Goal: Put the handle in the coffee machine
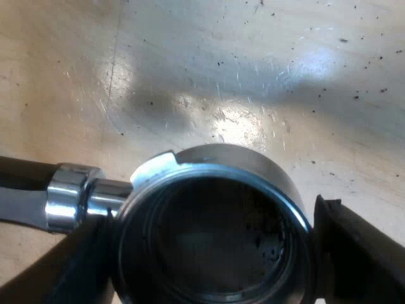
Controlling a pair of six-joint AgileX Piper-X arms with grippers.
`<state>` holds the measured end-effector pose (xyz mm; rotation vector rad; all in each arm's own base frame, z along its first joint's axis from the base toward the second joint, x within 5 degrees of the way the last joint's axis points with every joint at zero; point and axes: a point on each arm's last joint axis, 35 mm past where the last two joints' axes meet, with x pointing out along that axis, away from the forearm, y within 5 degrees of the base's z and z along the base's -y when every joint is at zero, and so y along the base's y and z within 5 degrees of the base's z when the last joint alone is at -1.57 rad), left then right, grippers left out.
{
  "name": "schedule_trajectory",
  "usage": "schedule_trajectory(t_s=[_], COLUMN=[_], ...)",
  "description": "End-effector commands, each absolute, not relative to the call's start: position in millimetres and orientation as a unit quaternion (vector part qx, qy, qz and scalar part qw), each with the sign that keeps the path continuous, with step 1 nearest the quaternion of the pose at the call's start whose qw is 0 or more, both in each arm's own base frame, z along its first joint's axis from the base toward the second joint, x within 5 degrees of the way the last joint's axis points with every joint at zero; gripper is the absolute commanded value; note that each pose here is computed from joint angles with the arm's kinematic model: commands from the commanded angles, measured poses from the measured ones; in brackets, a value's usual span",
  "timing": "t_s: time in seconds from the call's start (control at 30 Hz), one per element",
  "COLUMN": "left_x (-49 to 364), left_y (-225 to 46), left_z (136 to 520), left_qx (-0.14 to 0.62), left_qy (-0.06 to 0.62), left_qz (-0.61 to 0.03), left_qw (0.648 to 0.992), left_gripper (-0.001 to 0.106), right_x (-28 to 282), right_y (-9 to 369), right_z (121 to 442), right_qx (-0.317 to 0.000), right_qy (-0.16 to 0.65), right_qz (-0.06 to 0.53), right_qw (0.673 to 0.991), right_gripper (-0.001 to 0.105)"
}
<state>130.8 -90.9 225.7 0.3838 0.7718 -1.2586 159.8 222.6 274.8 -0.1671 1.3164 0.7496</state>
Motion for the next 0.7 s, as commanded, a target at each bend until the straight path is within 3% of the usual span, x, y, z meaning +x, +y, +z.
schedule_trajectory(t_s=[0.03,0.3,0.5,0.63,0.7], left_x=[132.6,132.7,132.5,132.5,132.0], left_y=[-91.3,-91.0,-91.2,-91.3,-91.7], left_z=[228.8,228.5,228.7,228.7,229.1], left_qx=[0.187,0.196,0.203,0.210,0.205], left_qy=[0.343,0.340,0.332,0.326,0.322], left_qz=[-0.562,-0.562,-0.569,-0.573,-0.580], left_qw=[0.729,0.728,0.724,0.722,0.719], left_gripper=[0.069,0.065,0.035,0.000,0.000], right_x=[160.4,160.4,161.8,162.7,162.8], right_y=[224.4,224.4,226.3,227.4,226.9], right_z=[285.8,285.8,287.0,287.7,287.4], right_qx=[-0.064,-0.064,-0.047,-0.043,-0.044], right_qy=[0.578,0.578,0.575,0.570,0.571], right_qz=[0.363,0.363,0.358,0.359,0.354], right_qw=[0.728,0.728,0.734,0.738,0.739], right_gripper=[0.000,0.000,0.000,0.000,0.000])
